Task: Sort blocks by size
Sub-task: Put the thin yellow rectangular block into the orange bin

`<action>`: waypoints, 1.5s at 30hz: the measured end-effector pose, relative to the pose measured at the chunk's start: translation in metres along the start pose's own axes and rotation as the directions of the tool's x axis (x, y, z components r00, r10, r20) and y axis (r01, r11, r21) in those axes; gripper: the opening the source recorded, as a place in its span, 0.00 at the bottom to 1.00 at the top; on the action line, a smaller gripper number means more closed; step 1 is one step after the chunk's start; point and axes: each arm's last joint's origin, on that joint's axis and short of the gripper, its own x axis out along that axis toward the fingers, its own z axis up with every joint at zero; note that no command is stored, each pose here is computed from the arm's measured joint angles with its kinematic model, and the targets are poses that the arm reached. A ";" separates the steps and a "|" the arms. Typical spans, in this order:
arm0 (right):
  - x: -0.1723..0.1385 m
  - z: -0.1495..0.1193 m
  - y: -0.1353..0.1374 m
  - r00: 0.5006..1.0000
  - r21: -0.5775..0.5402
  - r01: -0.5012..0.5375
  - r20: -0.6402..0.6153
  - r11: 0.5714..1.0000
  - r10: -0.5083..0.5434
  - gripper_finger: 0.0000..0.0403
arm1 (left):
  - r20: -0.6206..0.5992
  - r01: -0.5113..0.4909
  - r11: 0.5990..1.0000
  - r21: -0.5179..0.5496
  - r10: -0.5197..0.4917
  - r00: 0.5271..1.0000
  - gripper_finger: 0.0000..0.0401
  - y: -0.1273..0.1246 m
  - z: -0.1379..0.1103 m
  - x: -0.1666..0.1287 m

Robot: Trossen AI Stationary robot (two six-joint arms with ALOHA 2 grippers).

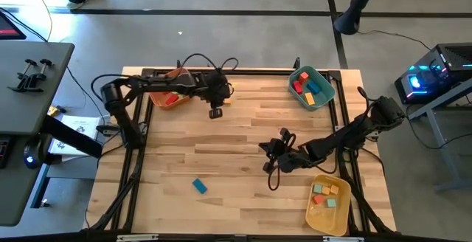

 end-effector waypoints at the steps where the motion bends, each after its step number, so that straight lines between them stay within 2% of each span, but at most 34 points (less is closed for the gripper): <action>1: 0.000 0.000 0.000 1.000 0.000 0.000 0.000 1.000 0.000 0.03 | 0.018 -0.008 1.000 -0.008 0.008 1.000 0.15 0.003 -0.003 0.002; 6: 0.000 0.000 0.000 1.000 -0.016 0.000 0.002 1.000 0.000 0.03 | 0.017 0.009 1.000 -0.019 -0.009 1.000 0.35 0.017 -0.028 0.024; 10: 0.002 0.002 -0.002 1.000 -0.006 0.006 0.006 1.000 -0.006 0.03 | 0.119 0.031 0.998 -0.061 -0.023 0.993 0.53 0.031 -0.033 0.038; 13: 0.002 0.002 -0.002 1.000 0.001 0.008 0.009 1.000 -0.008 0.03 | 0.086 0.044 0.998 -0.053 -0.039 0.995 0.65 0.036 -0.043 0.053; 16: 0.002 0.003 -0.002 1.000 0.004 0.006 0.012 1.000 -0.006 0.03 | 0.074 0.048 0.999 -0.005 -0.047 0.996 0.73 0.038 -0.047 0.063; 18: 0.002 0.003 -0.002 1.000 0.005 0.006 0.013 1.000 -0.006 0.03 | 0.059 0.048 0.998 0.032 -0.050 0.997 0.74 0.037 -0.048 0.069; 21: 0.002 0.003 -0.002 1.000 0.009 0.004 0.016 1.000 -0.004 0.03 | 0.034 0.018 0.998 0.059 -0.020 0.999 0.71 0.033 -0.047 0.070; 24: 0.002 0.003 -0.002 1.000 0.009 0.004 0.016 1.000 -0.004 0.03 | 0.030 0.042 0.998 0.043 -0.043 0.999 0.62 0.031 -0.047 0.069; 32: 0.002 0.003 -0.002 1.000 0.010 0.002 0.018 1.000 -0.003 0.03 | -0.046 0.068 0.997 0.021 -0.067 0.997 0.22 0.029 -0.049 0.067; 35: 0.002 0.003 -0.002 1.000 0.009 0.003 0.018 1.000 -0.003 0.03 | -0.085 0.099 0.994 -0.048 -0.103 0.991 0.20 0.026 -0.048 0.064; 39: 0.002 0.003 -0.002 1.000 0.006 0.003 0.015 1.000 -0.003 0.03 | -0.150 0.039 0.994 -0.103 -0.054 0.987 0.20 0.015 -0.044 0.050; 42: 0.002 0.003 -0.002 1.000 0.004 0.003 0.014 1.000 -0.003 0.03 | -0.222 -0.027 0.993 -0.113 0.001 0.975 0.20 0.001 -0.043 0.025; 45: 0.002 0.002 -0.002 1.000 0.000 0.004 0.010 1.000 -0.004 0.03 | -0.196 -0.119 0.986 -0.119 0.094 0.976 0.20 -0.006 -0.033 -0.013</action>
